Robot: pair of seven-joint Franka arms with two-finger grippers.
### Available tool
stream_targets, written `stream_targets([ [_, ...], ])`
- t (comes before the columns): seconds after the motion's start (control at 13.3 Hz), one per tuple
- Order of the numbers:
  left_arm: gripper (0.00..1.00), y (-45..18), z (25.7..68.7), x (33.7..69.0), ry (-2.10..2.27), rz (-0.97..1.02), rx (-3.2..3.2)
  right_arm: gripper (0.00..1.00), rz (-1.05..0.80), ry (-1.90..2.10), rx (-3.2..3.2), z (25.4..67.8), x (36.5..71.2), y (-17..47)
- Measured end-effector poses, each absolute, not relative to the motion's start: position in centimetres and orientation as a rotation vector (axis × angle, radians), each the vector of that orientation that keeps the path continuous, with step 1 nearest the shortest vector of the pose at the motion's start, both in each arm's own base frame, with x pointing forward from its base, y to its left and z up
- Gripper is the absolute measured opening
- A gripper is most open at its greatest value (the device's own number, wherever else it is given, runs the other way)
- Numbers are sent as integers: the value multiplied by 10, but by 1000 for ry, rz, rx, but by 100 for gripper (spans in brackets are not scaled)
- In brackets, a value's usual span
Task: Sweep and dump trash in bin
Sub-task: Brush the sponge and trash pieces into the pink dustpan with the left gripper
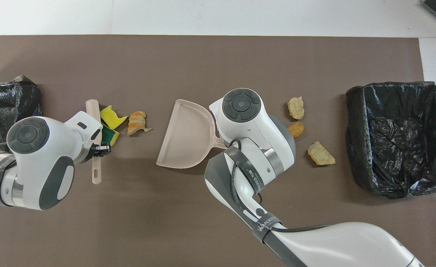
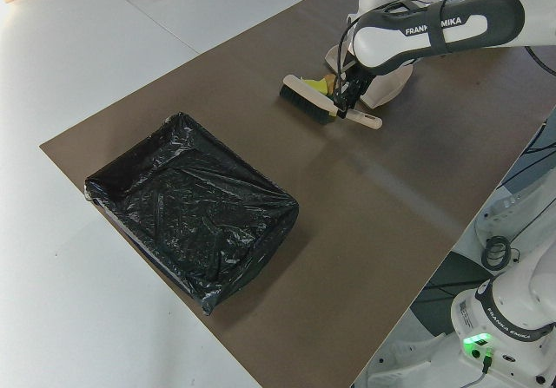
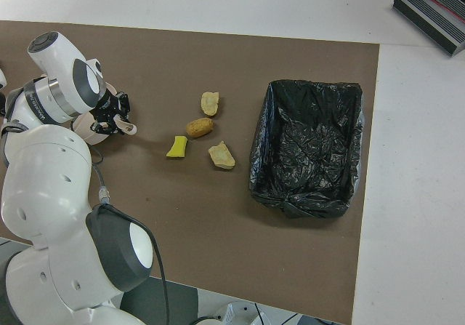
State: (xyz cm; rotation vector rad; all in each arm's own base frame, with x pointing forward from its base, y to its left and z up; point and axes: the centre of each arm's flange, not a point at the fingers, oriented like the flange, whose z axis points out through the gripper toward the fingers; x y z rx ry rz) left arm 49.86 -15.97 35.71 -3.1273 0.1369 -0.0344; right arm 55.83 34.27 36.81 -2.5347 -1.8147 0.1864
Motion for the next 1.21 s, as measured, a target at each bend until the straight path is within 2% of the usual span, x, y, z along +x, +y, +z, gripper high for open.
stream_targets([
  [0.68,26,-307,368,429,426,-44,-3206,32,189,-1800,-2549,367,559,341],
  [0.98,26,-288,394,440,337,-86,-3220,32,189,-1796,-2552,367,559,341],
  [1.21,26,-249,438,460,248,-73,-3190,32,187,-1736,-2596,368,561,339],
])
